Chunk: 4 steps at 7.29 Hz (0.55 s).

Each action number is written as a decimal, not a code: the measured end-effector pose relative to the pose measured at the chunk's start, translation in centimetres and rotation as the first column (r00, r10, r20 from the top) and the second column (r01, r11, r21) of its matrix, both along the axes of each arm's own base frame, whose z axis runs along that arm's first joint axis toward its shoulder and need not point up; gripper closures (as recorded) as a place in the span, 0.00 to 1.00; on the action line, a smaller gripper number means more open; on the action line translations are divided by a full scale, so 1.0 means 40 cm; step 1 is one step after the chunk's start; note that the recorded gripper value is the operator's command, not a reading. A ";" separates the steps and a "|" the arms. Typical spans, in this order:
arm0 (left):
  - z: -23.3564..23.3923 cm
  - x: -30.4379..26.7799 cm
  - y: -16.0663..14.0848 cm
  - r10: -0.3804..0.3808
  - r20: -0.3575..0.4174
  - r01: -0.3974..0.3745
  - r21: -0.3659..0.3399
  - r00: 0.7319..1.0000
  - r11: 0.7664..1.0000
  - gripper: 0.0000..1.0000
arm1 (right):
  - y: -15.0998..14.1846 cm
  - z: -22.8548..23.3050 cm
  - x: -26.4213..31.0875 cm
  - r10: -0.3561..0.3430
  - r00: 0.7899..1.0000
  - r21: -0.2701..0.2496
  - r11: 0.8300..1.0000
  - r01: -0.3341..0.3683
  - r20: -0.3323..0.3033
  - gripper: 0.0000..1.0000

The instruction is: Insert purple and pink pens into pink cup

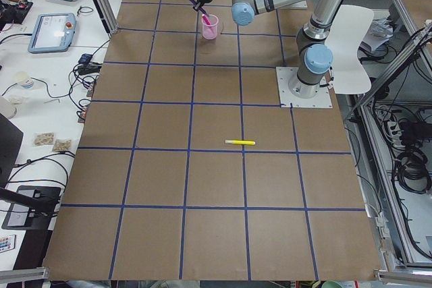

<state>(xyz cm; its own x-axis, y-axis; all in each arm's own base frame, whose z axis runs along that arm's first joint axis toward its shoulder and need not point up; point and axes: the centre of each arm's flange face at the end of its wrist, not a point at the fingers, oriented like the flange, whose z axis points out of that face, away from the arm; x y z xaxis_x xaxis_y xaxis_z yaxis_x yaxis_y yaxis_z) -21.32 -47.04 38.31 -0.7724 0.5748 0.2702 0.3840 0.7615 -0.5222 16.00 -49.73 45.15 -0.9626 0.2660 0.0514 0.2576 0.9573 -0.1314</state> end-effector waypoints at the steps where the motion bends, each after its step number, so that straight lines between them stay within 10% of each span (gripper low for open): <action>1: -0.010 -0.049 0.014 -0.027 -0.014 0.027 -0.037 1.000 0.999 1.00 | 0.001 0.009 -0.035 0.034 0.999 0.058 0.998 -0.035 0.017 0.00; 4: -0.083 -0.130 0.035 -0.052 -0.004 0.051 -0.166 0.999 0.985 1.00 | 0.020 0.004 -0.048 0.165 0.984 0.126 0.977 -0.173 0.074 0.00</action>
